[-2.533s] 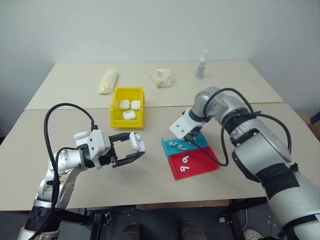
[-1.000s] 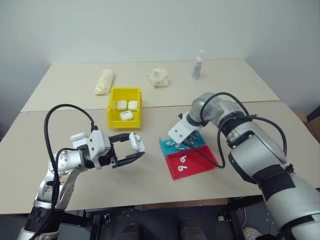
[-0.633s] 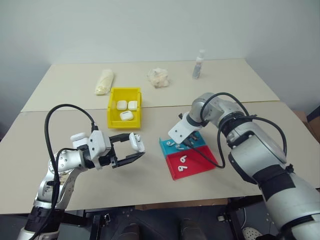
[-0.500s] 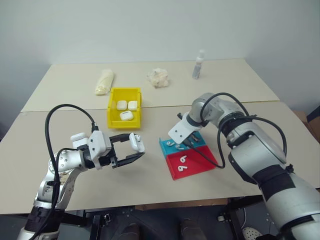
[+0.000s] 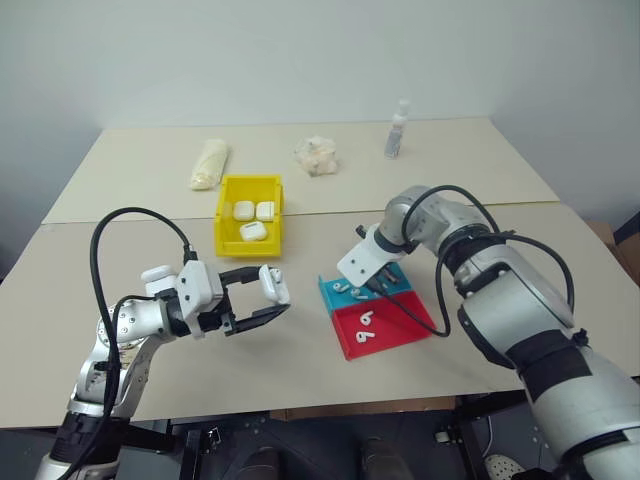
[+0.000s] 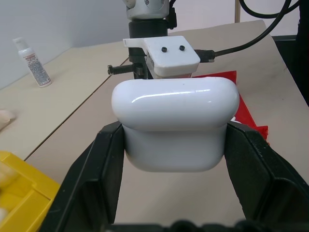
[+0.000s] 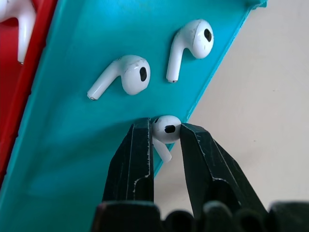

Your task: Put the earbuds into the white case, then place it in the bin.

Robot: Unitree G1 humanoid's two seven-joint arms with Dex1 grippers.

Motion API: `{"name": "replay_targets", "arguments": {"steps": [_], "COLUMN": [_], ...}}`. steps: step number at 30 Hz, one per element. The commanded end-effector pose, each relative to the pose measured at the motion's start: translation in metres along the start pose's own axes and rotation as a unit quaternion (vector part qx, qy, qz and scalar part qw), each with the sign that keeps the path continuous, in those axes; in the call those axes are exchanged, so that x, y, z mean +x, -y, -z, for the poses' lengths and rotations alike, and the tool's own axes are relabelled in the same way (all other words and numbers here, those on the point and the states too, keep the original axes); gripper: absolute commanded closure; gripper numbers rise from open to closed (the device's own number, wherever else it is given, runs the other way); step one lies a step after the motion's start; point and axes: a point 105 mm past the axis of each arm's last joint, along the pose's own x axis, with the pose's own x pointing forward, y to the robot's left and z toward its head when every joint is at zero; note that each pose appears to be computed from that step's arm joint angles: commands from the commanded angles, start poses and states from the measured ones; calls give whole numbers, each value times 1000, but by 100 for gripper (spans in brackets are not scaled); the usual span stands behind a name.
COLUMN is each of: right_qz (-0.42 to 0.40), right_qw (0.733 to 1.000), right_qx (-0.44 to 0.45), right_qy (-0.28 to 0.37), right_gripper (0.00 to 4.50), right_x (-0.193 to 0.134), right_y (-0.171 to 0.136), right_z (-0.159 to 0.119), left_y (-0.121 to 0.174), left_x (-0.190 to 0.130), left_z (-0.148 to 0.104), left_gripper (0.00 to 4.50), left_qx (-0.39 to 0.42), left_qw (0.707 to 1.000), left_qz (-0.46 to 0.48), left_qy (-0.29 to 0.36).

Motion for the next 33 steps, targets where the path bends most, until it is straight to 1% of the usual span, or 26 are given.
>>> {"name": "replay_targets", "arguments": {"steps": [1, 3, 7, 9, 12, 13, 14, 16, 18, 19, 21, 23, 25, 27, 33], "right_qz": [49, 68, 139, 186, 256, 281, 311, 337, 361, 376, 389, 395, 397, 398, 399], "right_qw": [998, 997, 986, 974, 945, 932, 912, 891, 860, 831, 794, 775, 737, 712, 659], "right_qx": [15, 20, 39, 60, 105, 123, 151, 183, 226, 256, 291, 309, 337, 350, 362], "right_qy": [26, 39, 83, 118, 173, 194, 219, 243, 280, 319, 365, 385, 430, 461, 525], "right_gripper": [367, 367, 367, 367, 367, 367, 367, 367, 367, 367, 367, 367, 367, 367, 367], "right_x": [-25, -33, -69, -94, -131, -145, -162, -179, -196, -209, -223, -228, -233, -235, -232], "right_y": [13, 17, 26, 27, 21, 16, 8, -4, -16, -24, -36, -43, -49, -54, -60], "right_z": [0, -1, -3, -6, -14, -18, -21, -27, -35, -43, -57, -65, -77, -87, -109], "left_y": [-1, -2, -2, -2, 0, 2, 4, 6, 6, 7, 9, 10, 11, 13, 16], "left_x": [4, 5, 11, 15, 20, 23, 27, 30, 35, 40, 47, 51, 61, 69, 81], "left_z": [-14, -16, -24, -30, -39, -43, -49, -55, -61, -67, -76, -81, -88, -95, -104], "left_gripper": [172, 172, 172, 172, 172, 172, 172, 172, 172, 172, 172, 172, 172, 172, 172], "left_qx": [17, 17, 15, 13, 8, 7, 4, 1, -2, -3, -4, -4, -4, -4, -3], "left_qw": [1000, 999, 999, 998, 996, 995, 993, 991, 989, 987, 982, 980, 976, 972, 966], "left_qz": [9, 10, 19, 25, 35, 41, 50, 60, 67, 74, 86, 94, 105, 114, 127], "left_qy": [24, 29, 47, 63, 83, 93, 106, 119, 132, 145, 165, 175, 190, 203, 226]}}
